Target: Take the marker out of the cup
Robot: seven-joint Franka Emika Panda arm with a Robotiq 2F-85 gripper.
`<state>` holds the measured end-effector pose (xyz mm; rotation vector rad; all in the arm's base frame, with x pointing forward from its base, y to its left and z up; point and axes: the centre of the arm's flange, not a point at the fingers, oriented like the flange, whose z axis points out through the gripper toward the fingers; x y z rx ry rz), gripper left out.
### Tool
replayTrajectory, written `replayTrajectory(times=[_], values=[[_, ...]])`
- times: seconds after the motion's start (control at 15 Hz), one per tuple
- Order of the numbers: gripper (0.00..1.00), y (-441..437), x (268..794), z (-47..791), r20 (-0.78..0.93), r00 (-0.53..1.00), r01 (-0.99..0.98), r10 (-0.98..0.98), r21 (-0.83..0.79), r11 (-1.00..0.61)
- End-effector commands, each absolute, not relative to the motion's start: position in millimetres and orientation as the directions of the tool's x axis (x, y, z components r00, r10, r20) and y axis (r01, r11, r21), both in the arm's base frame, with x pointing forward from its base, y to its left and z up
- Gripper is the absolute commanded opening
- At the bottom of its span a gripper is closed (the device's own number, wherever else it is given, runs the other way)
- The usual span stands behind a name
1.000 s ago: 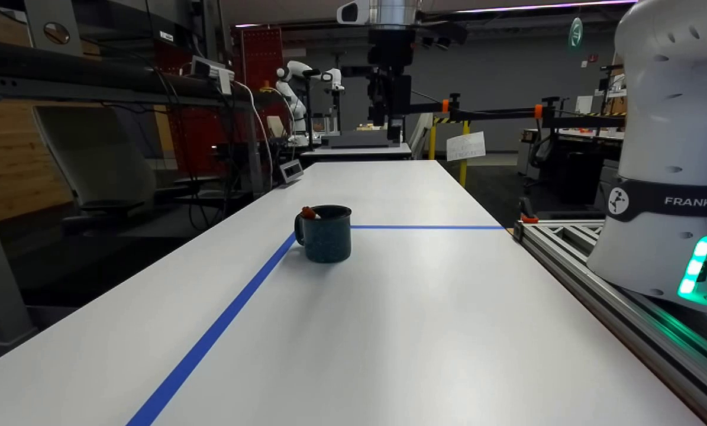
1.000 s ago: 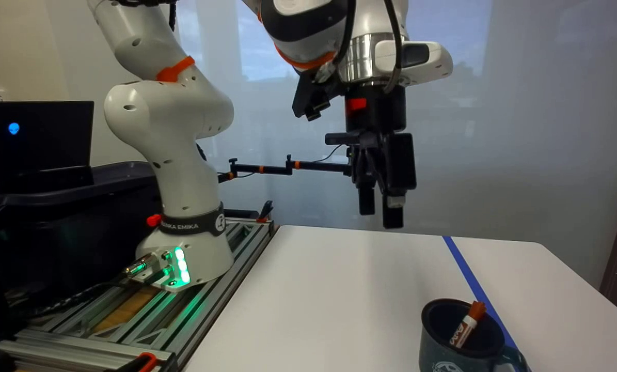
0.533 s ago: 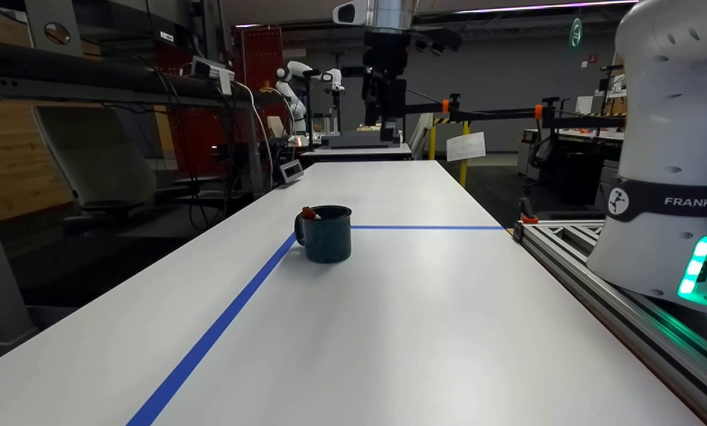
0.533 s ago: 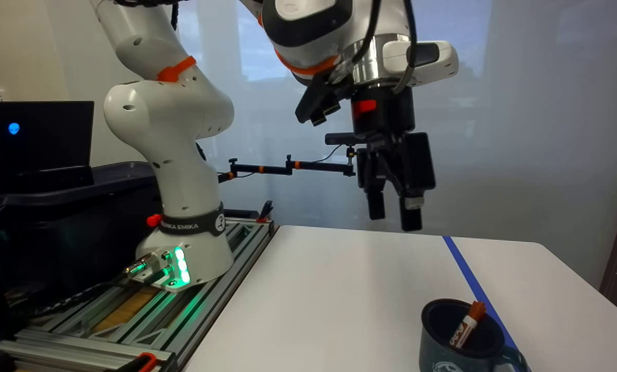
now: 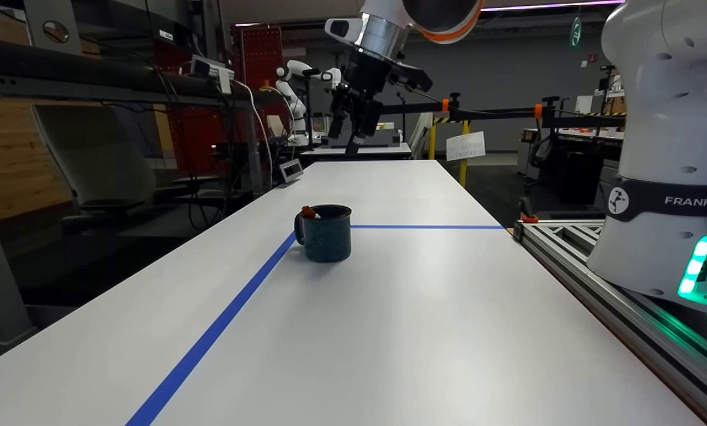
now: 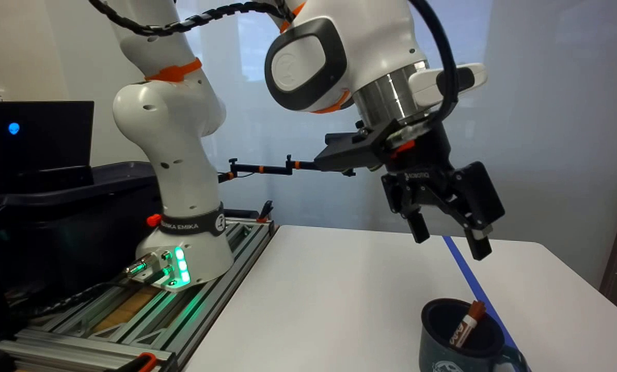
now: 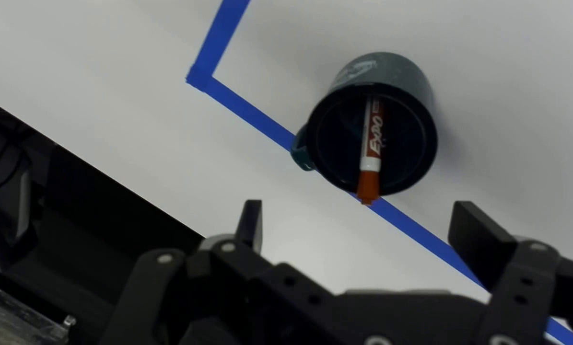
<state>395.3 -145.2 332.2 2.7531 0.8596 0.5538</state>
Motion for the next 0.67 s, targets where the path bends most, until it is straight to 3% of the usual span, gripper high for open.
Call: replayTrajectory(times=[0.0,0.6], values=[[1.00,-148.7,400.7,314.5,0.373,0.710,0.580,0.597,0.172,-0.796],[1.00,-187.5,389.6,284.2,0.361,0.755,0.553,0.547,0.097,-0.827]])
